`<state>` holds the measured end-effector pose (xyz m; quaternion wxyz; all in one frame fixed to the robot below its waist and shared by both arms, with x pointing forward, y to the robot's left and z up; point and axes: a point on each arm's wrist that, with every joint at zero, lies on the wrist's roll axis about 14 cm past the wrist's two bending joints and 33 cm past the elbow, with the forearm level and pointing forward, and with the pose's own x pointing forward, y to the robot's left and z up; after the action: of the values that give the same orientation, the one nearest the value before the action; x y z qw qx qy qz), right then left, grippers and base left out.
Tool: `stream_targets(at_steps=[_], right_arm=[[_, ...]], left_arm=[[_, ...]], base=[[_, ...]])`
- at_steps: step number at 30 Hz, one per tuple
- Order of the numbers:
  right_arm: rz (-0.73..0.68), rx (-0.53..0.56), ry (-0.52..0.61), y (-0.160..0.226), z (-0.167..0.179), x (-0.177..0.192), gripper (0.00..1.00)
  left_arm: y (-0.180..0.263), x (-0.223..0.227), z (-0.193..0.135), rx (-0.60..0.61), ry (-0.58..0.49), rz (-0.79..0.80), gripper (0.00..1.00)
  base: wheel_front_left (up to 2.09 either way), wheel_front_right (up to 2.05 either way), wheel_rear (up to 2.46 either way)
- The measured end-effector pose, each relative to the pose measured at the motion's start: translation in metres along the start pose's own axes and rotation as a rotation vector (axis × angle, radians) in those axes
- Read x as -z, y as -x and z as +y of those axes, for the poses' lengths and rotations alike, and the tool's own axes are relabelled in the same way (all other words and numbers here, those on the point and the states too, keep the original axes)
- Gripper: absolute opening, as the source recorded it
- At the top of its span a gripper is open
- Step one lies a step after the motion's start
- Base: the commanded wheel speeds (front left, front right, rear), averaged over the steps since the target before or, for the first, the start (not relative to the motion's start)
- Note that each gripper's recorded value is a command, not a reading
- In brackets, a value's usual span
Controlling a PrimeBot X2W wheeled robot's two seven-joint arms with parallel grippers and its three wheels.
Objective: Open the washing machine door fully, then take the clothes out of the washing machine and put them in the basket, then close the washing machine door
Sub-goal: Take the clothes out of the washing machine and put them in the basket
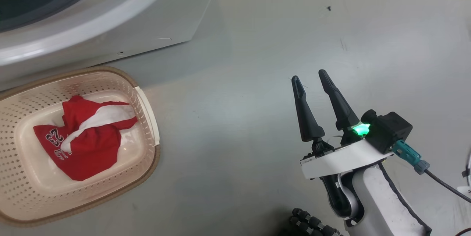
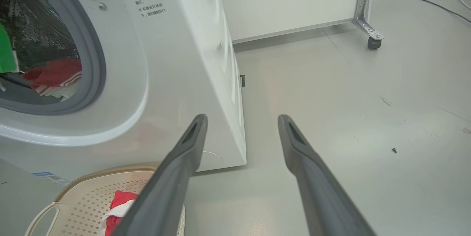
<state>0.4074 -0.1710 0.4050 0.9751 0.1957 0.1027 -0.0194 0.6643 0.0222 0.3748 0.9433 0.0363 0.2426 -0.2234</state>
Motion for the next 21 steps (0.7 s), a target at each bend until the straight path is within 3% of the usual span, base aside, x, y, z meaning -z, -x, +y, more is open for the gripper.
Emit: stream_targets(at_steps=[11, 21], right_arm=[[0.000, 0.046, 0.003, -0.002, -0.014, -0.001, 1.00], [-0.006, 0.044, -0.001, -0.005, -0.014, -0.004, 1.00]], left_arm=[[-0.024, 0.023, 0.006, -0.013, -0.024, 0.112, 1.00], [-0.030, 0.056, 0.015, -0.040, -0.039, 0.308, 1.00]], base=[[0.00, 0.00, 0.00], [0.00, 0.00, 0.00]])
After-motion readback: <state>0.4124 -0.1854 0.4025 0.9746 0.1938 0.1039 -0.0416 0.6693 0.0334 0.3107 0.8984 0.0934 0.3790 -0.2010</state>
